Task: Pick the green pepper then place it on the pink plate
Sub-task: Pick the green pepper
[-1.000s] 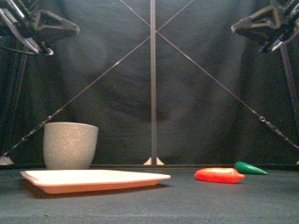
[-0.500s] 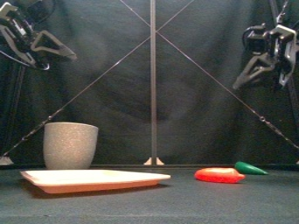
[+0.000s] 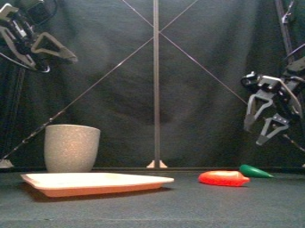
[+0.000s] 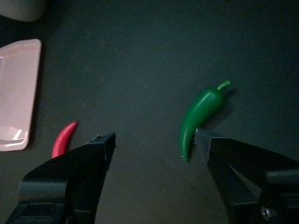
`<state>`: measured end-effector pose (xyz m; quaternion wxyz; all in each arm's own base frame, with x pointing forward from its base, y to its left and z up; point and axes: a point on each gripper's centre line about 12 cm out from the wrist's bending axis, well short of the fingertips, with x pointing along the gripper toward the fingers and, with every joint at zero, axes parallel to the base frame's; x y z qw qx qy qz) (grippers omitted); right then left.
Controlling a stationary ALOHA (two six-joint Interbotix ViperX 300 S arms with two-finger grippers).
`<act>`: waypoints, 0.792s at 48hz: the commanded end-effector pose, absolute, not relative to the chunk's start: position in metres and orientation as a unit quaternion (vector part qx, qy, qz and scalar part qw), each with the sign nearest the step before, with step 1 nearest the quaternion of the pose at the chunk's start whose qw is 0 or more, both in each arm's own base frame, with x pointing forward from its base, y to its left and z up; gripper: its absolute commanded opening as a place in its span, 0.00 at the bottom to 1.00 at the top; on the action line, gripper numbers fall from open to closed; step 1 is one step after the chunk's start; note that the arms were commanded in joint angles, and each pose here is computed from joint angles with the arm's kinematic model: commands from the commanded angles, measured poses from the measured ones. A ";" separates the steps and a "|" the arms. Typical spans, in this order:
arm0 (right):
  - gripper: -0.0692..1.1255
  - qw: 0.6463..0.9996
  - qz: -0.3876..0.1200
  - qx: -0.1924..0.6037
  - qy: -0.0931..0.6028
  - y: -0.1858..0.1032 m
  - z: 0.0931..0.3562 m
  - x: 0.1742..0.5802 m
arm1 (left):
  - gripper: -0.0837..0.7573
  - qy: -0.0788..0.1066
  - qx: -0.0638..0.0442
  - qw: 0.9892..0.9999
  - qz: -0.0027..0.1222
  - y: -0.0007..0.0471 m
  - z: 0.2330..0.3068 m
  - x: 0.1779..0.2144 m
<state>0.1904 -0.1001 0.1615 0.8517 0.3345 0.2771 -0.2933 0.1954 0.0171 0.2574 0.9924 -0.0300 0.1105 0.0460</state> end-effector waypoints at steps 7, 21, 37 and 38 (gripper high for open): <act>0.93 0.819 -0.332 0.375 0.281 -0.125 0.154 0.203 | 0.17 0.101 -0.030 0.993 0.048 0.0182 0.2632 0.1968; 0.93 0.790 -0.352 0.390 0.315 -0.144 0.133 0.217 | 0.17 0.110 -0.031 0.992 0.049 0.0180 0.2554 0.1949; 0.90 0.770 -0.359 0.395 0.349 -0.155 0.112 0.230 | 0.17 0.110 -0.037 0.992 0.045 0.0165 0.2546 0.1951; 0.90 0.769 -0.359 0.396 0.351 -0.155 0.111 0.230 | 0.17 0.110 -0.037 0.992 0.046 0.0165 0.2543 0.1948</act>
